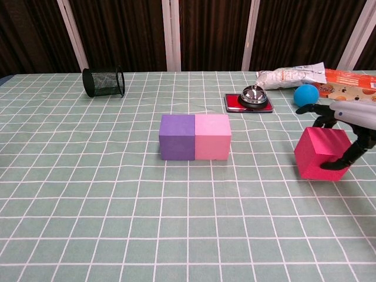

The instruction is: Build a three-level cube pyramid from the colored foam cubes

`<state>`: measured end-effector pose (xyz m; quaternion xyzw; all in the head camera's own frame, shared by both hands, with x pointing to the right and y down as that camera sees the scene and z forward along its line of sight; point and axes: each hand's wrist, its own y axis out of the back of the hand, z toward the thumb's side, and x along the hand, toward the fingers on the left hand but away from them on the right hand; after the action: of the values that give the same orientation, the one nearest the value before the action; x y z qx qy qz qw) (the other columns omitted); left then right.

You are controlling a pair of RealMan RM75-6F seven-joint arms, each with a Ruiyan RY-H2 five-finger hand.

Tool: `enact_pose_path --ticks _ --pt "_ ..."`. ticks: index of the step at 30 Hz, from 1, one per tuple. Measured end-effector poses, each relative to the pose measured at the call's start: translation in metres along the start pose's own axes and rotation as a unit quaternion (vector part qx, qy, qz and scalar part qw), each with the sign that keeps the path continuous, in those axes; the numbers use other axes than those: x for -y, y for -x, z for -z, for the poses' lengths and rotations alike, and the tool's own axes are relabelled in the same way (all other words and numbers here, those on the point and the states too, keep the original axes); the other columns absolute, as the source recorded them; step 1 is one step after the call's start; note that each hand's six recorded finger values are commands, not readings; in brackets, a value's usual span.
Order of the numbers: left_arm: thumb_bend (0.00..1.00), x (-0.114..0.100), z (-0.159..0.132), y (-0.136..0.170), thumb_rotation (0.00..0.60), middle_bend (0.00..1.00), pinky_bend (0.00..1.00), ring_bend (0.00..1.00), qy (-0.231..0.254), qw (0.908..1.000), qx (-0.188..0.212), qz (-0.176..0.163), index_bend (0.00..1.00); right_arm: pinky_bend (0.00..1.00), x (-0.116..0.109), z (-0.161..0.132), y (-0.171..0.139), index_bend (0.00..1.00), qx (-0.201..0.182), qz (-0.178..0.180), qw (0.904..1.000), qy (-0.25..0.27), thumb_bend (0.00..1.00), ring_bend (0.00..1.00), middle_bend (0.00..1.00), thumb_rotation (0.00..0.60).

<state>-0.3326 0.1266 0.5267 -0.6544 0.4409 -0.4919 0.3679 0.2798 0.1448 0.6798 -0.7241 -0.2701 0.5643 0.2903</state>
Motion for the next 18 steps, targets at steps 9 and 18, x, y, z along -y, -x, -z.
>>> enact_pose_path --ticks 9,18 --pt "0.13 -0.001 0.004 -0.002 0.6 0.0 0.0 0.0 0.002 1.0 -0.009 0.0 0.0 0.09 -0.02 -0.015 0.044 0.02 -0.026 -0.005 0.9989 -0.038 0.25 0.32 0.4 0.6" --pt "0.13 -0.006 0.009 -0.004 0.6 0.0 0.0 0.0 0.001 0.9998 -0.017 -0.009 0.0 0.09 -0.015 -0.033 0.064 0.02 -0.045 -0.022 0.9979 -0.04 0.25 0.32 0.4 0.6"
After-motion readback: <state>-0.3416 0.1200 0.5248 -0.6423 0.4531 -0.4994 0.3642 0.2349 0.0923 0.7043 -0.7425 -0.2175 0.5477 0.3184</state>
